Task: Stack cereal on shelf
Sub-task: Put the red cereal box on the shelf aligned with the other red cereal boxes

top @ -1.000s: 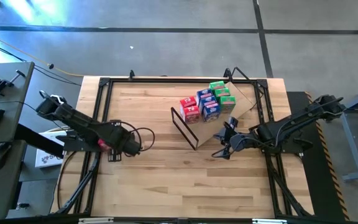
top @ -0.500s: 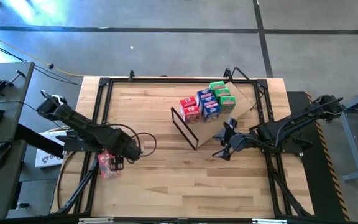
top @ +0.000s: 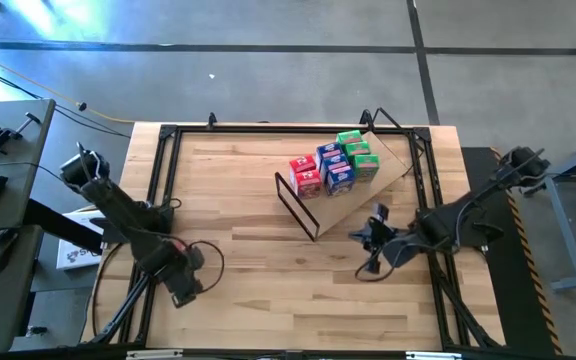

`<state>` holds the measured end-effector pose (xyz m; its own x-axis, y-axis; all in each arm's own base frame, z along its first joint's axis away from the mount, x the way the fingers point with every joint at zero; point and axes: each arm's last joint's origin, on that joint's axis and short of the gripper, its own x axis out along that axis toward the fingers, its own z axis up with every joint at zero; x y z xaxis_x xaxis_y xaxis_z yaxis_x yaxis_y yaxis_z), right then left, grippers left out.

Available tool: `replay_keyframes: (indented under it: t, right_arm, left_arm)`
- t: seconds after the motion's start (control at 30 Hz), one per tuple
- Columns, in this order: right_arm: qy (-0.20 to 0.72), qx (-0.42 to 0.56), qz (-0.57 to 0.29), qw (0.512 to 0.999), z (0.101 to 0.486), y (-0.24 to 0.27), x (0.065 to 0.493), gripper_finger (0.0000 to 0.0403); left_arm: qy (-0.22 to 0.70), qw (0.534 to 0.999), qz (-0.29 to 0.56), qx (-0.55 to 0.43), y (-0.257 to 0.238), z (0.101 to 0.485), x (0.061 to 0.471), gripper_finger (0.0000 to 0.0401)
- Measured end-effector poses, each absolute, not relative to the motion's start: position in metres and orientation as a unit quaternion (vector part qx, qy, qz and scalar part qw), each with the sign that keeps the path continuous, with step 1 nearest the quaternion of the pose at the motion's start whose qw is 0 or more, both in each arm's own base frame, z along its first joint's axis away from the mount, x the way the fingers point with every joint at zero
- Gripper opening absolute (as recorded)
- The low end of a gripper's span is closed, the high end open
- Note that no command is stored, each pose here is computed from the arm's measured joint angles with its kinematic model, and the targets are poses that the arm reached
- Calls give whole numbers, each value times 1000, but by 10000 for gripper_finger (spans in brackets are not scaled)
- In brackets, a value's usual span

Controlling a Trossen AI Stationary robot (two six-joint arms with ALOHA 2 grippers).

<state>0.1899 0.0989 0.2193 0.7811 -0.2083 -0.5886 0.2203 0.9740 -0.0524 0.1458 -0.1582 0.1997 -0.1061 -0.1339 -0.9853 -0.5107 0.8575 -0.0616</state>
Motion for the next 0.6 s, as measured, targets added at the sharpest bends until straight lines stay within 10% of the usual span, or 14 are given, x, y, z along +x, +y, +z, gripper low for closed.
replay_keyframes:
  t: [0.37, 0.6]
  right_arm:
    - [294, 20, -106, 950, 221, 110, 184, 2]
    - [292, 27, -107, 950, 221, 110, 184, 2]
  left_arm:
    - [663, 697, 129, -241, -175, 198, 168, 26]
    - [747, 578, 275, -176, -155, 202, 147, 25]
